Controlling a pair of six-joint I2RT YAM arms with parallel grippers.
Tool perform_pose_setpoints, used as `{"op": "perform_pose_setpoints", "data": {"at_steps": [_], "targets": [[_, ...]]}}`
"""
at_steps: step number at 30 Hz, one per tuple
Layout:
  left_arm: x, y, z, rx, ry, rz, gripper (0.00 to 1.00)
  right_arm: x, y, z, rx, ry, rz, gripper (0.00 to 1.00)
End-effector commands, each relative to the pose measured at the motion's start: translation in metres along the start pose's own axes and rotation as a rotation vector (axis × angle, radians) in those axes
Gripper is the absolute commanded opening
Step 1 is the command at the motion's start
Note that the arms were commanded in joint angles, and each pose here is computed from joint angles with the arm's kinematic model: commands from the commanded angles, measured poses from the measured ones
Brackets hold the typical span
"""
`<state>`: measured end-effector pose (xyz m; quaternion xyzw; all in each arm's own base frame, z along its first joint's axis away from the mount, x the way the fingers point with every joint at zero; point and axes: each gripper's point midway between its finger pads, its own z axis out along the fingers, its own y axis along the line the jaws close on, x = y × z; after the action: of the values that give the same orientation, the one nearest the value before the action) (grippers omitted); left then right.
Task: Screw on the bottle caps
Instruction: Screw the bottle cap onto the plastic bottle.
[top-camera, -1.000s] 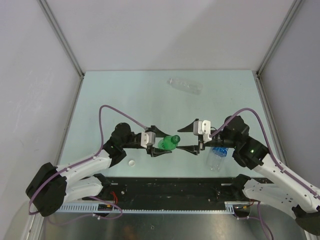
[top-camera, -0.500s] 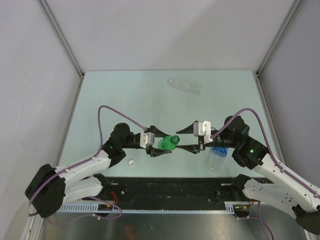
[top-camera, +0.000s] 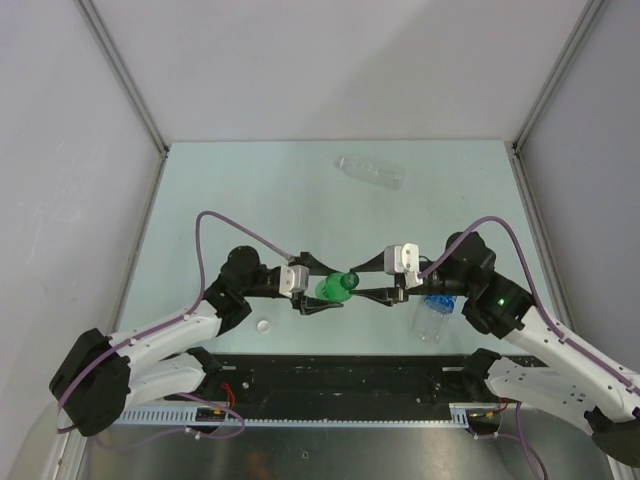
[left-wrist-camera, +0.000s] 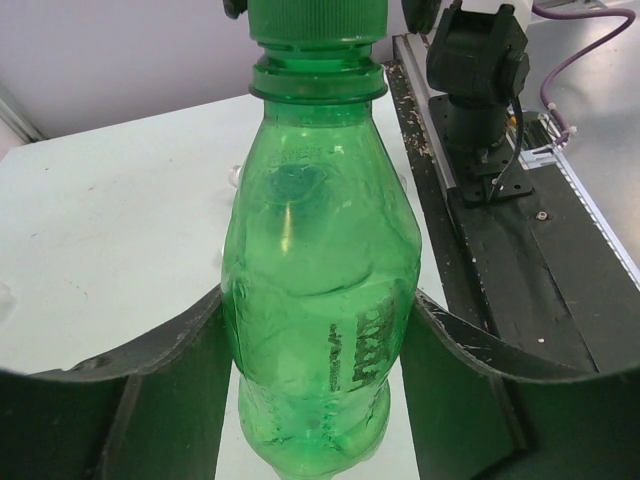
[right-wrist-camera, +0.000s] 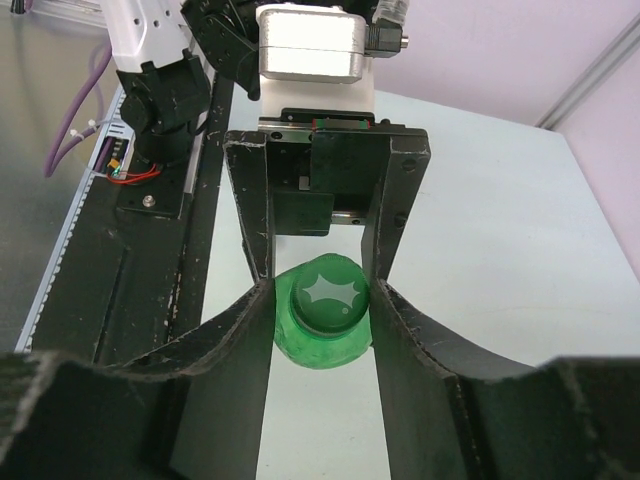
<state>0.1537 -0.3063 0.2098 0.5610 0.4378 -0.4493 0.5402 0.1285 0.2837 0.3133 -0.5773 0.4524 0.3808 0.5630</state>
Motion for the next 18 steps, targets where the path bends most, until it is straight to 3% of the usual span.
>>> {"op": "perform_pose_setpoints", "data": {"at_steps": [1,11,18], "targets": [[-0.024,0.008,0.0,-0.002,-0.049,0.083,0.17,-0.026,-0.006,0.001,0.008,-0.062,-0.045,0.46],[-0.038,0.009,-0.002,-0.018,-0.074,0.113,0.16,-0.017,-0.009,0.004,0.026,-0.029,-0.029,0.23],[-0.06,0.026,-0.007,-0.114,-0.1,0.15,0.16,-0.006,-0.017,0.008,0.069,0.012,0.011,0.14]]}}
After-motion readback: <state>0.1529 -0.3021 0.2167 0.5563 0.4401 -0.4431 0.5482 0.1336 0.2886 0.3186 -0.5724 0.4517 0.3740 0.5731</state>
